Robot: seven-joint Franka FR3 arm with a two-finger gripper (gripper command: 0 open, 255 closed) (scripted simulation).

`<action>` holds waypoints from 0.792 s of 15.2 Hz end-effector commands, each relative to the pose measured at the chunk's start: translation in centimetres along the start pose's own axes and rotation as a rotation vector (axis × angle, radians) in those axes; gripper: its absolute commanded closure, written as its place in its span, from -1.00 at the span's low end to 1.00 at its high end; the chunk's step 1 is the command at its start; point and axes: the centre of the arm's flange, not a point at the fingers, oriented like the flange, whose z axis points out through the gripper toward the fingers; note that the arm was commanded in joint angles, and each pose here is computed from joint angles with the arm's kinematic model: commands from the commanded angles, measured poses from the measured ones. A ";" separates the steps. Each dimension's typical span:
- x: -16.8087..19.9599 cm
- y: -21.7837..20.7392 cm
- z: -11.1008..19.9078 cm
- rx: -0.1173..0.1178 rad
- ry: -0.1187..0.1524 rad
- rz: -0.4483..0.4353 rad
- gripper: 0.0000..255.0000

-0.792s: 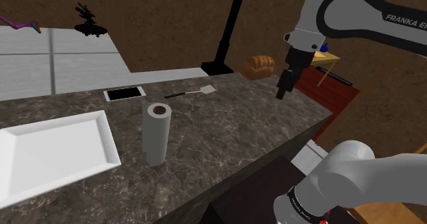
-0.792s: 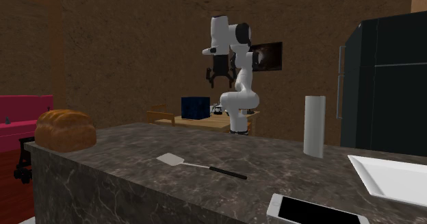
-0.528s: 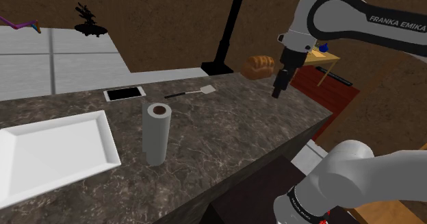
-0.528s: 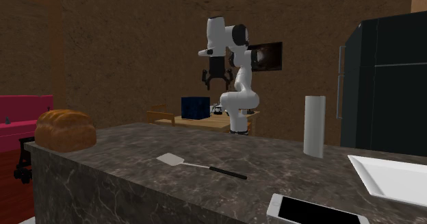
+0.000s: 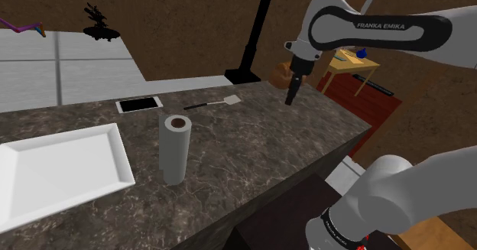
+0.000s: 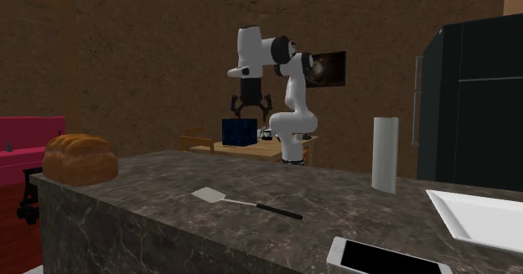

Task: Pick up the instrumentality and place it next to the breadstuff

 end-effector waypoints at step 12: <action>13.9 5.8 5.8 -0.017 0.059 -0.485 -1.00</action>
